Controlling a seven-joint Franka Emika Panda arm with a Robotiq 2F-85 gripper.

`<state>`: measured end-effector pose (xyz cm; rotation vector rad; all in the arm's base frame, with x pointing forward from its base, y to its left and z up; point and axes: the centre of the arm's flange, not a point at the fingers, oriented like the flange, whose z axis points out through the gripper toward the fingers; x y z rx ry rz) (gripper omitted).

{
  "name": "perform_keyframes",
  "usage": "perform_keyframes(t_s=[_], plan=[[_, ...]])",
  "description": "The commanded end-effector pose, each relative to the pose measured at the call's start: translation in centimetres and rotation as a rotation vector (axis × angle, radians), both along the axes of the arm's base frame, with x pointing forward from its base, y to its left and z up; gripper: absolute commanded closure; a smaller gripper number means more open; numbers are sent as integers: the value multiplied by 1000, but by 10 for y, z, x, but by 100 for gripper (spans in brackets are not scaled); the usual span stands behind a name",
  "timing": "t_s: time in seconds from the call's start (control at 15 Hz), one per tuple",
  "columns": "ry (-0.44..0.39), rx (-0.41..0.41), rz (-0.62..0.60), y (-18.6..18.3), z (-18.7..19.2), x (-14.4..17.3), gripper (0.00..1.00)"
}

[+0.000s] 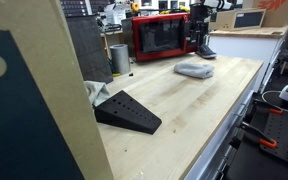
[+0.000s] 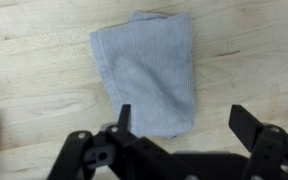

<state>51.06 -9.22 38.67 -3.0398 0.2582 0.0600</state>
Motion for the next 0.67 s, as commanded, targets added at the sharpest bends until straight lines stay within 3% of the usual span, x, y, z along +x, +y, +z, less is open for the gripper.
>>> perform_keyframes(t_s=[0.0, 0.6], plan=[[23, 39, 34, 2, -12, -2, 0], [117, 129, 37, -81, -89, -40, 0]])
